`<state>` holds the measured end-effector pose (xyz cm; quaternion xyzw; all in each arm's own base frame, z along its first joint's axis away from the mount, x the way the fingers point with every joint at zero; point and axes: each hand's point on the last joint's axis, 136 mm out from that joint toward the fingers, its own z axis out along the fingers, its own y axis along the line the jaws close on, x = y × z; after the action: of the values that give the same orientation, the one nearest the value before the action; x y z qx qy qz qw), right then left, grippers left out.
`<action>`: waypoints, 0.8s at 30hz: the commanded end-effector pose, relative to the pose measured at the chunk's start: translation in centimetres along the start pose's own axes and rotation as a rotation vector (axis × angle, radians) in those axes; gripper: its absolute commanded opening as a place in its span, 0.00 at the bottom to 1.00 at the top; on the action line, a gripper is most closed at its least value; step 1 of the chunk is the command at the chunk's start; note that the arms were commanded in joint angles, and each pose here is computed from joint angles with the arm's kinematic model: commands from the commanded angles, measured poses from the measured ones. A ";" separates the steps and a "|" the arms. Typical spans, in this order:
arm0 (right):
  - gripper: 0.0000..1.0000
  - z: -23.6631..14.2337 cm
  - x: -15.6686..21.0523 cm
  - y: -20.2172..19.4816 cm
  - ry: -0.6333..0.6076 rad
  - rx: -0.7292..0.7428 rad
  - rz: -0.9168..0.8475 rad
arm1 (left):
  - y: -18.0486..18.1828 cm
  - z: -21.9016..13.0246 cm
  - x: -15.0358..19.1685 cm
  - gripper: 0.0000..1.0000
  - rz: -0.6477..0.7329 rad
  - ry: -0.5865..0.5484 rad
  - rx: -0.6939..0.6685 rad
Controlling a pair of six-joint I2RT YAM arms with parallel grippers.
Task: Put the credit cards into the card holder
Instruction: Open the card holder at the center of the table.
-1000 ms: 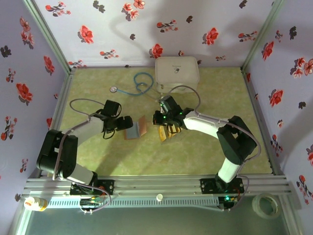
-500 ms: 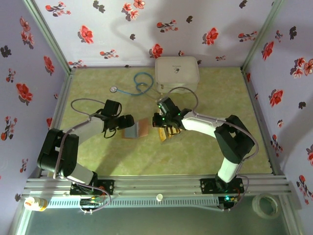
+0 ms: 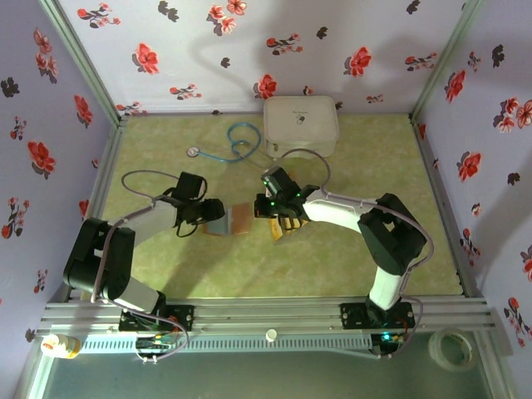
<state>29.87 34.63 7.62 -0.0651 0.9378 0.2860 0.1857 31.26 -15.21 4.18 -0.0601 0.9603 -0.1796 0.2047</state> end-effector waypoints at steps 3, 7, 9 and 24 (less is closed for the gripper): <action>0.10 0.1 -0.4 0.3 -0.006 0.014 -0.028 | -0.2 -0.7 0.2 0.30 0.011 -0.019 0.024; 0.30 -0.7 -0.9 0.4 -0.019 0.012 -0.032 | -0.1 -1.1 0.3 0.12 0.008 -0.022 0.023; 0.38 -1.6 -1.2 0.8 -0.033 0.003 -0.033 | 0.0 -1.2 0.3 0.12 0.007 -0.021 0.022; 0.28 -0.5 -0.8 7.3 -0.001 -0.215 -0.051 | -0.4 -1.6 0.0 0.12 0.036 -0.026 0.030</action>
<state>29.45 37.85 12.61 -0.0959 0.9086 0.3510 0.2052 30.79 -15.12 5.40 -0.0545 0.9554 -0.1895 0.2198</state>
